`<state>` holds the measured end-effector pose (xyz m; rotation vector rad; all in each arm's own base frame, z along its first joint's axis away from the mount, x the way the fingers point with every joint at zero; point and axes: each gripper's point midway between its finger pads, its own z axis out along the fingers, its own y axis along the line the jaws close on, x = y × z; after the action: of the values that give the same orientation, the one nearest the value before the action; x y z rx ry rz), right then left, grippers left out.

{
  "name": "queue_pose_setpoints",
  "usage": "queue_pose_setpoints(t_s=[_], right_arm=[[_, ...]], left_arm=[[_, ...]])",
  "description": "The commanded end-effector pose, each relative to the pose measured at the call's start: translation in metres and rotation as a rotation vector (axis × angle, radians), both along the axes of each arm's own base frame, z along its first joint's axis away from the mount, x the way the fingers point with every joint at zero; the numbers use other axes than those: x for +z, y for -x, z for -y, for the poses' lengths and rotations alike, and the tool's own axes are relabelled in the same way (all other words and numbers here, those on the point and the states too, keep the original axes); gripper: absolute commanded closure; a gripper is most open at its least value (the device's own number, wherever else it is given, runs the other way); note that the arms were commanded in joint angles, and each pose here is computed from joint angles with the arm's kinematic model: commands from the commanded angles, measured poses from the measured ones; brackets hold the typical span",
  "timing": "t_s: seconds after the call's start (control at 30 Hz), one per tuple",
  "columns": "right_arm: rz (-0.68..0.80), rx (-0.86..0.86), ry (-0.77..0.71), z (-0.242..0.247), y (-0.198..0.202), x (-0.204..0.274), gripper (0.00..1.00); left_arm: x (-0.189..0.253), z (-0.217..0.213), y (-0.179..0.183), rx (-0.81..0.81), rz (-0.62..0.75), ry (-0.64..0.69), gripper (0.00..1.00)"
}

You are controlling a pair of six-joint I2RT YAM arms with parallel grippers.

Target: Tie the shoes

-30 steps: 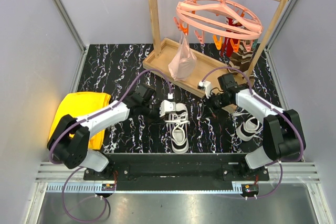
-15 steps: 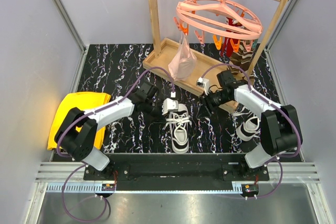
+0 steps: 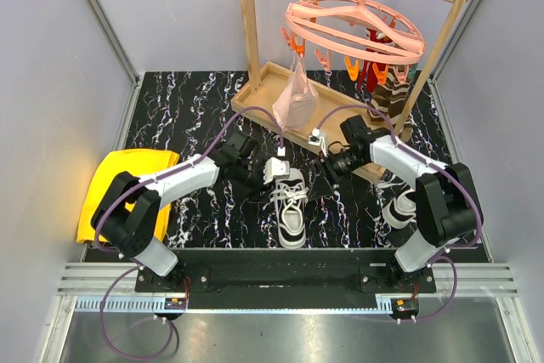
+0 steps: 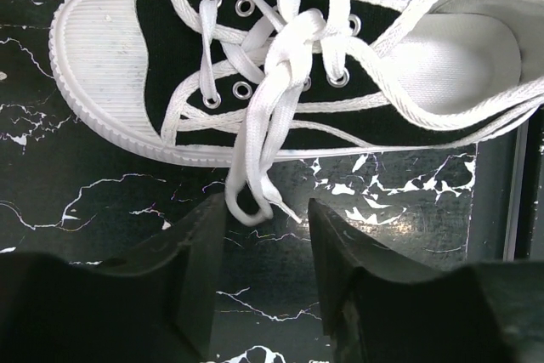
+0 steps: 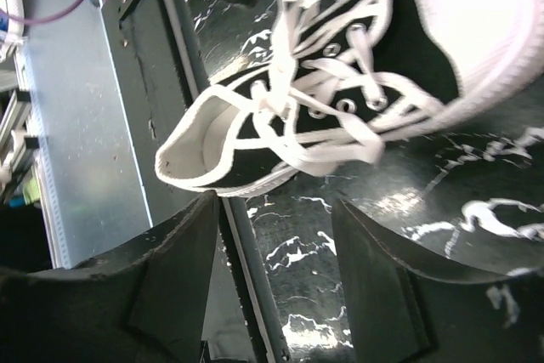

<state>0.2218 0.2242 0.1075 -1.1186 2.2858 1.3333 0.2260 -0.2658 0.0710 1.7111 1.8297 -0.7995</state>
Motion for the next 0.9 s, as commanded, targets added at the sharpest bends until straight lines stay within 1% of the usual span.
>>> queue_pose_setpoints(t_s=[0.0,0.03,0.1,0.2,0.4,0.53,0.57,0.63,0.67,0.8,0.87], right_arm=[[0.019,0.059,0.004,-0.014,0.005,-0.003,0.27],[0.013,0.059,0.000,-0.016,0.004,-0.004,0.22],[0.036,0.057,0.010,-0.020,-0.002,-0.009,0.16],[0.024,0.073,0.031,-0.024,-0.002,-0.018,0.16],[0.022,0.092,0.006,-0.034,-0.002,-0.018,0.21],[0.023,0.104,-0.051,-0.041,0.003,0.005,0.32],[0.024,0.109,-0.073,-0.043,0.004,0.013,0.39],[0.024,0.121,-0.094,-0.049,0.010,0.024,0.47],[0.026,0.127,-0.103,-0.051,0.011,0.028,0.53],[0.011,0.164,-0.116,-0.062,0.022,0.034,0.65],[0.005,0.183,-0.116,-0.066,0.026,0.035,0.65]], left_arm=[[0.018,0.011,-0.012,0.000,0.043,0.053,0.52],[0.020,0.011,-0.013,0.004,0.048,0.056,0.52],[0.020,0.011,-0.012,0.007,0.046,0.054,0.51],[0.025,0.010,-0.012,0.013,0.057,0.062,0.51],[0.028,0.005,-0.012,0.034,0.072,0.057,0.51],[0.030,-0.001,-0.013,0.074,0.073,0.060,0.51],[0.030,-0.003,-0.013,0.084,0.069,0.063,0.51],[0.034,-0.007,-0.013,0.105,0.072,0.070,0.51],[0.033,-0.010,-0.013,0.115,0.070,0.067,0.51],[0.033,-0.019,-0.012,0.130,0.078,0.059,0.52],[0.035,-0.024,-0.014,0.128,0.096,0.056,0.52]])
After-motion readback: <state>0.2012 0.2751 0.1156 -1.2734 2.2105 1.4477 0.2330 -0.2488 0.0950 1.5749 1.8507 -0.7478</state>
